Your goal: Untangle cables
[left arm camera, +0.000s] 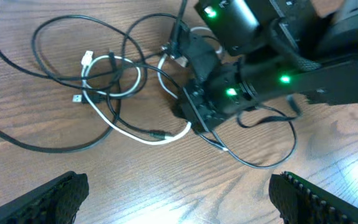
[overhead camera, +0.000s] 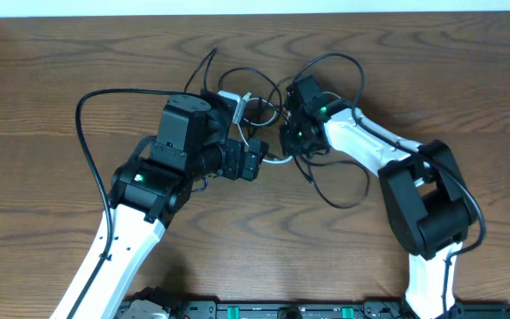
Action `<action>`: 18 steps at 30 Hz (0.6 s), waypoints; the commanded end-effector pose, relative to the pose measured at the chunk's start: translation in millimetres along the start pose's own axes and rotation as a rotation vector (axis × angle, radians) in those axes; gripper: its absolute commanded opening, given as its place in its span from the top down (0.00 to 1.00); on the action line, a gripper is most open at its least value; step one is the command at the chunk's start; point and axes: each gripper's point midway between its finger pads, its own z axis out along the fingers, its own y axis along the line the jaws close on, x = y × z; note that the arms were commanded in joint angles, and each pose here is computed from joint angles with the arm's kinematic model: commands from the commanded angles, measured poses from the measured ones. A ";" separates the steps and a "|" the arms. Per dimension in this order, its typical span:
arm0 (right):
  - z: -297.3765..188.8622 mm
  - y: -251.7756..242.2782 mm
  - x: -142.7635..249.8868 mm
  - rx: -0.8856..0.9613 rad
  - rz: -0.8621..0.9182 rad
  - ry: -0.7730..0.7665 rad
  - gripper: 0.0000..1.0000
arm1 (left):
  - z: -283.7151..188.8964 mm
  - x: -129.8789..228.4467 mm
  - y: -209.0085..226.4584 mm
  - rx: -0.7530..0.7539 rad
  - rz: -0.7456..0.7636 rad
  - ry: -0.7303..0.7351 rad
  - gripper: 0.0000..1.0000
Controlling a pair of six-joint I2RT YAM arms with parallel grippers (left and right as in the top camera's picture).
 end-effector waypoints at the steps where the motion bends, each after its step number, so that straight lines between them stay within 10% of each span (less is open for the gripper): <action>1: -70.3 23.8 -20.1 -0.043 -0.137 -0.142 0.99 | -1.2 -2.7 -1.2 0.009 -0.011 -0.003 0.02; 10: -242.3 48.9 -40.2 -0.033 -0.241 -0.561 0.99 | -1.2 -2.8 -1.2 0.009 -0.011 -0.003 0.02; 18: -224.1 24.4 -20.6 0.073 -0.204 -0.448 0.99 | -1.2 -2.8 -1.2 0.009 -0.011 -0.003 0.02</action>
